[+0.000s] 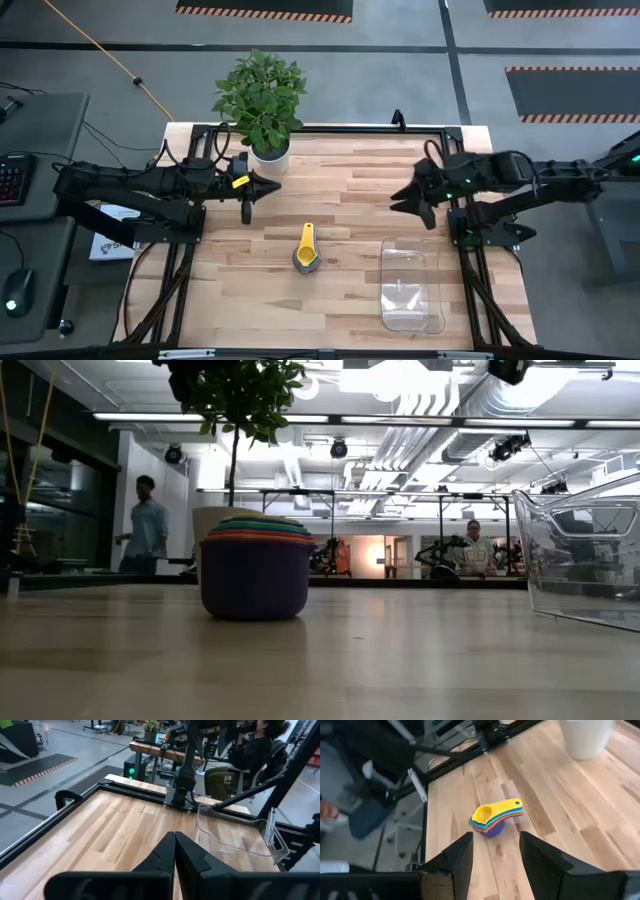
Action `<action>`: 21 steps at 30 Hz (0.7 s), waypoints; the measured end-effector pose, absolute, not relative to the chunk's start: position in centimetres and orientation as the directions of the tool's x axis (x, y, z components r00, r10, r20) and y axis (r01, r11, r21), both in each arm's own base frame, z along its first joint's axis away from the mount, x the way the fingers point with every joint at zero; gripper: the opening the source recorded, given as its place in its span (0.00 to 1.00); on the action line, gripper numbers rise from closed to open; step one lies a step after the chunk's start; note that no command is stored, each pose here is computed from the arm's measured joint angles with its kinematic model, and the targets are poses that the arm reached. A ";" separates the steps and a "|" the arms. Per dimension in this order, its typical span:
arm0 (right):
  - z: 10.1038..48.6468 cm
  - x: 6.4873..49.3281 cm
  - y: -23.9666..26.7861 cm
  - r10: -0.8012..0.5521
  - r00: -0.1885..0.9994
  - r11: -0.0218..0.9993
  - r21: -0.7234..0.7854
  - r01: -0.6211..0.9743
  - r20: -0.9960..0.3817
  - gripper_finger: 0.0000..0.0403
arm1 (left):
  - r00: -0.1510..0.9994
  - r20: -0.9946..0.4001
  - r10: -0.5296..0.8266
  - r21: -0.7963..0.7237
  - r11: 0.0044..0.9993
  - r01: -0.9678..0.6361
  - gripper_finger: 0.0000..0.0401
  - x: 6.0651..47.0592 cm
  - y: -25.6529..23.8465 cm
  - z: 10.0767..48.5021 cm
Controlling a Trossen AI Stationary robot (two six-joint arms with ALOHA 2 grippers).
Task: Nest measuring cups in basket
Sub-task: Put the stacked measuring cups into the transparent bin
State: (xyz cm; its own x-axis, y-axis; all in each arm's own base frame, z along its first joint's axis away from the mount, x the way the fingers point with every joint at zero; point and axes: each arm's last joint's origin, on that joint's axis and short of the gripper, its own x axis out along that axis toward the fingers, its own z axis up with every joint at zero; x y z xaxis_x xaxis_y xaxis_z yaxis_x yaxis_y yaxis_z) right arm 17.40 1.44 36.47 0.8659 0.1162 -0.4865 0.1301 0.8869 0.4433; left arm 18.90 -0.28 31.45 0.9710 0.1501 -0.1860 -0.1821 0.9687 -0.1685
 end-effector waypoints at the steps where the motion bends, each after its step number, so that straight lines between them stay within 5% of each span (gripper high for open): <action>1: 36.1 16.9 1.5 0.100 0.872 0.879 0.454 0.148 -0.478 0.38 | 0.971 -0.185 0.153 -0.169 0.968 -0.185 0.00 18.9 -0.3 31.5; 7: 31.1 15.2 2.0 0.003 0.900 0.760 0.586 0.281 -0.435 0.38 | 0.965 -0.183 0.186 -0.198 0.955 -0.222 0.00 18.9 -0.2 31.5; 14: 25.0 17.3 2.3 -0.005 0.968 0.525 0.823 0.218 -0.253 0.40 | 0.965 -0.183 0.187 -0.212 0.951 -0.225 0.00 18.9 -0.2 31.5; 21: 24.0 20.3 2.7 0.010 0.978 0.362 0.912 0.192 -0.210 0.56 | 0.965 -0.191 0.180 -0.199 0.956 -0.217 0.00 18.9 -0.2 31.4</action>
State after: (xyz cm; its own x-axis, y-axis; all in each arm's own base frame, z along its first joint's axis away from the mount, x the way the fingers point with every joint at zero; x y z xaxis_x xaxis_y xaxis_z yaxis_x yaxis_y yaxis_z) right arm 20.34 2.68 24.03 0.9777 0.0096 -0.2099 0.1923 0.3617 0.9123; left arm 18.86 -0.19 31.41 0.9650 0.1799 -0.1909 -0.2174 0.9557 -0.1986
